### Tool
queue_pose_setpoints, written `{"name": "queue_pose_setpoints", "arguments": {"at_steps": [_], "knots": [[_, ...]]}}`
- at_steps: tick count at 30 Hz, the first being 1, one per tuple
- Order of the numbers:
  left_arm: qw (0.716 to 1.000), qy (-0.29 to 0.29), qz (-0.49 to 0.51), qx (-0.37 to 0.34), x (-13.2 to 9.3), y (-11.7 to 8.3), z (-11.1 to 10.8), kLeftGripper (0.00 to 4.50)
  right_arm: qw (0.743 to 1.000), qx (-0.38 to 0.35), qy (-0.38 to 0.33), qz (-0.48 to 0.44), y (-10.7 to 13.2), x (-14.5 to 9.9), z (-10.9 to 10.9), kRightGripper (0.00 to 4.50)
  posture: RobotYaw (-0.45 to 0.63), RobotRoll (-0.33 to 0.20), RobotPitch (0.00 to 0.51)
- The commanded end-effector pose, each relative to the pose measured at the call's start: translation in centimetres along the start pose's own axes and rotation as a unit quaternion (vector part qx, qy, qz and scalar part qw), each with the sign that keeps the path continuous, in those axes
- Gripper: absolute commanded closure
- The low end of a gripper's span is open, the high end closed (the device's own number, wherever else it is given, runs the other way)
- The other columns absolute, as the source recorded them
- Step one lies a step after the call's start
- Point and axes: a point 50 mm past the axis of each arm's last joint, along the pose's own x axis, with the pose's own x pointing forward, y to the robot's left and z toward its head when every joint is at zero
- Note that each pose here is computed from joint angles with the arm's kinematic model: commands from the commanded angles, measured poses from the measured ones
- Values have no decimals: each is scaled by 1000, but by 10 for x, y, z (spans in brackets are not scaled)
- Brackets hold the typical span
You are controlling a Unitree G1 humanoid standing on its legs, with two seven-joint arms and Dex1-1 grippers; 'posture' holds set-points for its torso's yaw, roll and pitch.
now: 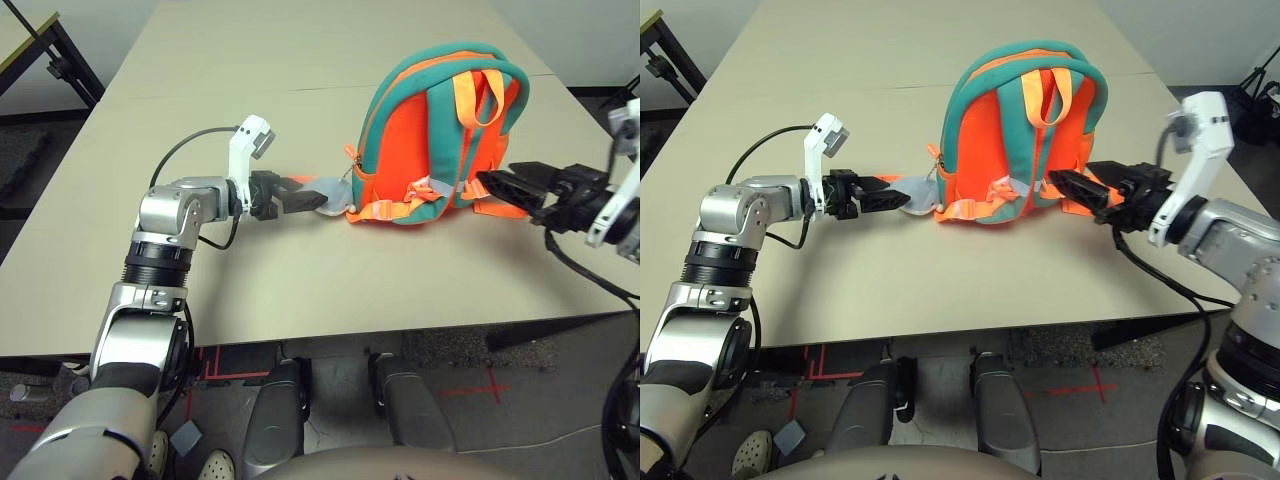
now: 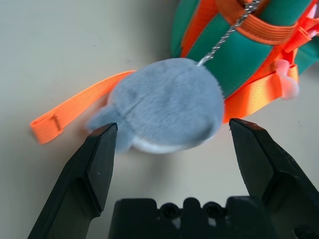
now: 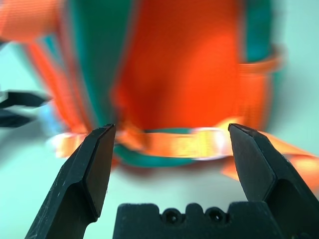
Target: Put the pencil case into the backpack and zip it.
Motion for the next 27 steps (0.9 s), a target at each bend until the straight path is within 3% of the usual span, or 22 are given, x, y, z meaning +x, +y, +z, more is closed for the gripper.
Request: {"name": "queue_pose_setpoints", "arguments": {"at_steps": [1, 11, 19, 27], "knots": [[1000, -11, 24, -12, -9, 7, -8, 0, 996, -5, -22, -83, -19, 1, -9, 23, -174, 0, 193], [973, -122, 193, -24, -44, 40, -15, 0, 970, -8, -138, -200, -46, 20, -30, 23, -106, 0, 206], [914, -196, 353, -25, -94, 58, -37, 0, 943, -58, -195, -263, -66, 28, -35, 23, -26, 0, 216], [868, -226, 441, -27, -116, 68, -46, 0, 931, -66, -209, -291, -78, 28, -41, 23, 4, 0, 220]]}}
